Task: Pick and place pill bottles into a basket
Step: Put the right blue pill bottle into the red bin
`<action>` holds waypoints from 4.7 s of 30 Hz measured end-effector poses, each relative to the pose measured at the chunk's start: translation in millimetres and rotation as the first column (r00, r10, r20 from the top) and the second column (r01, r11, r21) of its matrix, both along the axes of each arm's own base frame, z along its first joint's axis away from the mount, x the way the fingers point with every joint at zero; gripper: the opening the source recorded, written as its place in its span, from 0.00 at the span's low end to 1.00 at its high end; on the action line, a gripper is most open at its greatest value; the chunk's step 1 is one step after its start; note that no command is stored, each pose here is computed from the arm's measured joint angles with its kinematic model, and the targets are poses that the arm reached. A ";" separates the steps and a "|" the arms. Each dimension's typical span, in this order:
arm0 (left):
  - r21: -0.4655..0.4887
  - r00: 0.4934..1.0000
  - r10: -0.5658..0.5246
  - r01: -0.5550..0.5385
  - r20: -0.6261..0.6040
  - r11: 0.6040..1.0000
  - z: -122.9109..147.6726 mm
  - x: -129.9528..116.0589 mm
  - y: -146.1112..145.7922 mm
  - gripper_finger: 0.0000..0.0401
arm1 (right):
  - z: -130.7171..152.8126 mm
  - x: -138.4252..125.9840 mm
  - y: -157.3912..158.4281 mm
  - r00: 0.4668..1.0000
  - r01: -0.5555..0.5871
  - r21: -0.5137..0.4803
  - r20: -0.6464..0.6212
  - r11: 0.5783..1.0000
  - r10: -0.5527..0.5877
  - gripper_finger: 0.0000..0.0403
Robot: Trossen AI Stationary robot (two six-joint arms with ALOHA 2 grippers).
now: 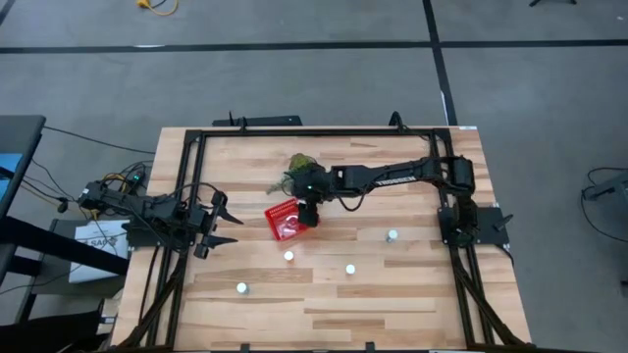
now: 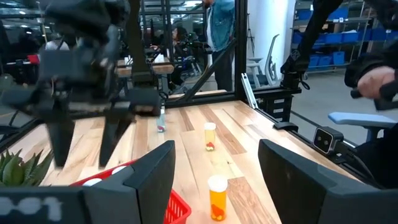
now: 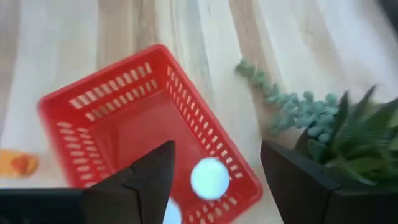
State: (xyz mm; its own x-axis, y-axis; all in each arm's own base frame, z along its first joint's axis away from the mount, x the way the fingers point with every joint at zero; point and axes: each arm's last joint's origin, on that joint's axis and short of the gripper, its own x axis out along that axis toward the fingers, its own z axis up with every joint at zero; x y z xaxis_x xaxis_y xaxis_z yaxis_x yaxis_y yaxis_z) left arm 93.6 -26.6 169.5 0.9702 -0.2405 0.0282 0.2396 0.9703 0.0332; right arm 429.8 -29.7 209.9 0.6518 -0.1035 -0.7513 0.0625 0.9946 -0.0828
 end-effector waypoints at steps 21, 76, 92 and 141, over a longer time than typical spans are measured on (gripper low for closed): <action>0.001 1.000 0.000 0.000 0.000 1.000 0.0 0.0 0.0 0.55 | 67.0 -108.7 111.4 0.908 -0.104 -0.054 -0.412 0.993 0.073 0.54; 0.004 1.000 0.000 0.000 0.001 1.000 0.0 0.0 0.0 0.55 | -44.1 -211.9 96.0 0.793 0.284 -0.030 -0.554 0.958 -0.253 0.29; 0.008 1.000 0.000 0.000 0.002 1.000 -0.1 0.0 0.0 0.55 | 34.1 -162.2 110.7 0.953 0.125 0.046 -0.283 0.991 -0.107 0.26; 0.004 1.000 0.000 0.000 -0.001 1.000 -0.2 0.1 -0.1 0.55 | -7.0 -10.3 45.6 0.964 -0.219 0.010 -0.154 0.976 0.218 0.27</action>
State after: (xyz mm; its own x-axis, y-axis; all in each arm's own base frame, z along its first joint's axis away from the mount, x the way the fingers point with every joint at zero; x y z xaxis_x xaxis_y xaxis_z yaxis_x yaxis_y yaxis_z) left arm 93.7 -26.6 169.2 0.9702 -0.2409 0.0258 0.2399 0.9701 0.0372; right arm 419.5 15.9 202.9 0.5359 0.0230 -0.8440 -0.1702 0.9821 -0.0813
